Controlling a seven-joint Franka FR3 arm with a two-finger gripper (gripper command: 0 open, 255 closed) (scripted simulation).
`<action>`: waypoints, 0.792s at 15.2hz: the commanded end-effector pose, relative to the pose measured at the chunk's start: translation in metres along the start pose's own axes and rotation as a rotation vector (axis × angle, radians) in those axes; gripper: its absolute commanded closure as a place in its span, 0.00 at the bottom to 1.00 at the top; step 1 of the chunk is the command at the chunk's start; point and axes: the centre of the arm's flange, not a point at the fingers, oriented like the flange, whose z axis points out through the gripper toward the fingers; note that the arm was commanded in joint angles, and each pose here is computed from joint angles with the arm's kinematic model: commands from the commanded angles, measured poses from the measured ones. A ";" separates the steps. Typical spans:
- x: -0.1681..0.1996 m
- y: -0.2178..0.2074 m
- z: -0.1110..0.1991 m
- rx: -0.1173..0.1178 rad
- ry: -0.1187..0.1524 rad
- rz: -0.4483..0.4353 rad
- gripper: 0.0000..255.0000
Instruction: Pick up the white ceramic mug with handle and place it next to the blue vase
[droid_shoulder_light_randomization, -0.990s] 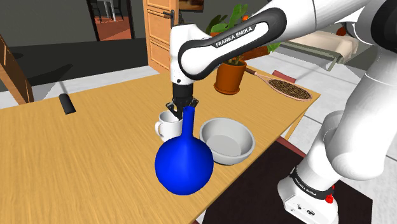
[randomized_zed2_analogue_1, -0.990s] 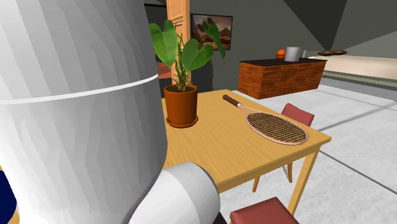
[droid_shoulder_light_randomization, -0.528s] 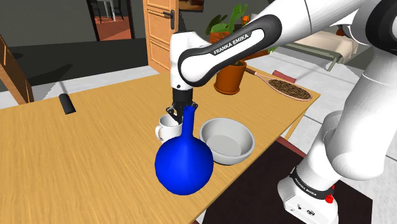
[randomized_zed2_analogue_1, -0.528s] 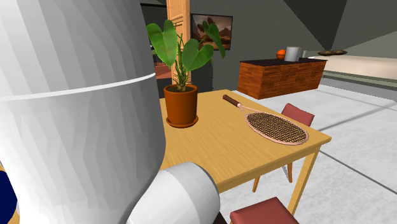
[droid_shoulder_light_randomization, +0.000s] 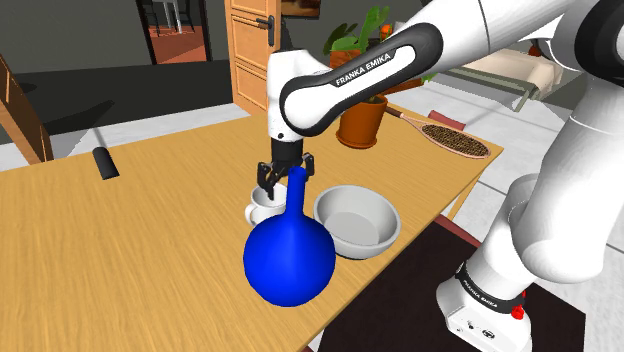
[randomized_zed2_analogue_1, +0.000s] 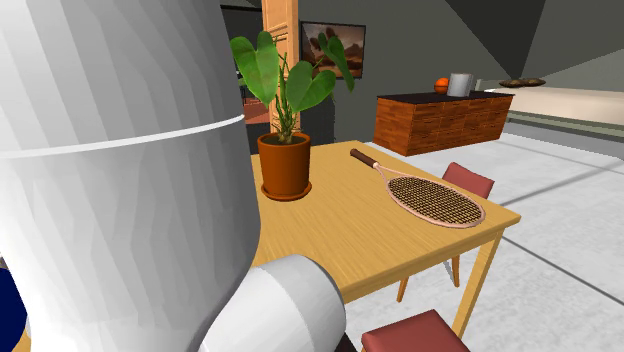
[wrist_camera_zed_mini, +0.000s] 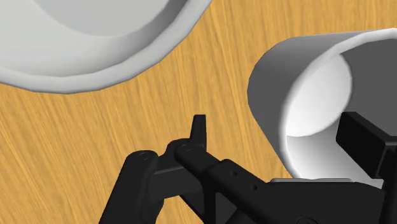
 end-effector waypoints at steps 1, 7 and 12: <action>0.000 0.000 0.000 0.000 0.000 0.000 0.00; 0.000 0.000 -0.050 0.000 0.000 0.000 0.00; 0.000 0.000 -0.050 0.000 0.000 0.000 0.00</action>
